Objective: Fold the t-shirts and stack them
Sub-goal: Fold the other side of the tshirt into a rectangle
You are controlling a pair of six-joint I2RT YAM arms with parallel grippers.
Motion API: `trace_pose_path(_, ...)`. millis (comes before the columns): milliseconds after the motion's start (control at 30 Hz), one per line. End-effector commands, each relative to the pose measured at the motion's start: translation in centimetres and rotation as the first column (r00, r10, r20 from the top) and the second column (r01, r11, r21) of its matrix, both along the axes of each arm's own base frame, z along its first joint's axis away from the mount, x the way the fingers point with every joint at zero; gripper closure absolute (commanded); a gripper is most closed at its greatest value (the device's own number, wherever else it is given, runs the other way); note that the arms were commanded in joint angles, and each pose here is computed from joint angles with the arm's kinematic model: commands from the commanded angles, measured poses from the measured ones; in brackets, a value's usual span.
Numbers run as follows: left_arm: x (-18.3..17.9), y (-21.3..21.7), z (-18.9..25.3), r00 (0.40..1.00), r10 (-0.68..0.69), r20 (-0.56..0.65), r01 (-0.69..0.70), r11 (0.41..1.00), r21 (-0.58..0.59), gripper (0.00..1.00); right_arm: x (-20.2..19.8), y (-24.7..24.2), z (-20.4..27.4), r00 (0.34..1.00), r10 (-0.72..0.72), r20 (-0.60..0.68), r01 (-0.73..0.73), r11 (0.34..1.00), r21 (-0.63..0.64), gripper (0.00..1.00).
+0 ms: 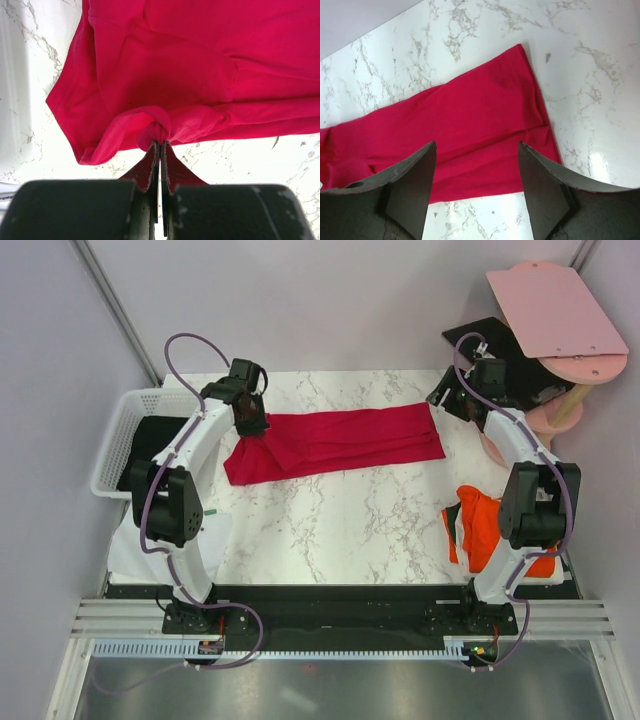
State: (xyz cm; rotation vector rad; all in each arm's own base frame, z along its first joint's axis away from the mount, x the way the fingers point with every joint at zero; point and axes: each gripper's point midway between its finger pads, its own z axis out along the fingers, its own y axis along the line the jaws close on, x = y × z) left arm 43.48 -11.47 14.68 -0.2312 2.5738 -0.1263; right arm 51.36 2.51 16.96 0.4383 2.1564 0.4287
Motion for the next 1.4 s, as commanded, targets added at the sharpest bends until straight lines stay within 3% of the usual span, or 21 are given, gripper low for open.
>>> trace_pose_path(0, 0.5, 0.5, 1.2, 0.998, -0.03, 0.049, 0.03, 0.999, 0.011, 0.98, -0.1, 1.5, 3.5, 0.995, 0.056, 0.078, -0.054, 0.998, -0.028, 0.27)
trace_pose_path(333, 0.0, 1.5, 0.9, 0.999, -0.018, 0.042, 0.017, 1.0, 0.022, 0.98, 0.0, 2.9, 1.6, 0.992, 0.121, 0.033, -0.12, 0.993, -0.011, 0.27)
trace_pose_path(467, -0.3, 1.4, 0.6, 0.999, -0.02, 0.038, 0.019, 1.0, 0.015, 0.98, 1.0, 5.2, 2.6, 0.979, 0.203, 0.038, -0.199, 0.977, -0.081, 0.32)
trace_pose_path(567, -0.5, 1.4, 0.2, 0.999, -0.018, 0.029, 0.018, 1.0, 0.014, 0.98, 2.3, 6.8, 1.1, 0.973, 0.229, -0.027, -0.23, 0.96, -0.16, 0.49)
trace_pose_path(600, -0.5, 1.4, 0.2, 0.999, -0.017, 0.029, 0.017, 1.0, 0.015, 0.98, 2.0, 7.7, 0.3, 0.963, 0.259, -0.07, -0.267, 0.943, -0.2, 0.74)
trace_pose_path(633, -0.6, 1.4, 0.2, 0.999, -0.017, 0.029, 0.017, 1.0, 0.015, 0.98, 3.0, 7.2, 1.4, 0.973, 0.223, -0.055, -0.23, 0.941, -0.25, 0.92)
trace_pose_path(667, -0.7, 1.5, 0.1, 0.999, -0.016, 0.028, 0.016, 1.0, 0.017, 0.98, 3.1, 7.2, -0.2, 0.971, 0.217, -0.106, -0.237, 0.934, -0.267, 1.0)
trace_pose_path(900, -0.8, 1.7, -0.1, 1.0, -0.014, 0.025, 0.014, 1.0, 0.021, 0.98, 5.5, 3.8, -0.6, 0.988, 0.056, -0.145, -0.118, 0.879, -0.463, 1.0)
trace_pose_path(1100, -1.0, 1.7, -0.8, 1.0, -0.014, 0.012, 0.014, 1.0, 0.016, 0.98, 6.7, -0.4, 1.1, 0.988, -0.136, -0.073, 0.063, 0.787, -0.614, 1.0)
trace_pose_path(1200, -1.2, 1.8, -1.3, 1.0, -0.015, 0.005, 0.015, 1.0, 0.02, 0.98, 7.1, -2.2, 2.0, 0.977, -0.21, -0.024, 0.146, 0.75, -0.645, 1.0)
trace_pose_path(1367, -1.4, 1.9, -1.5, 1.0, -0.015, -0.001, 0.015, 1.0, 0.024, 0.98, 8.1, -5.4, 2.5, 0.96, -0.28, 0.025, 0.233, 0.744, -0.626, 1.0)
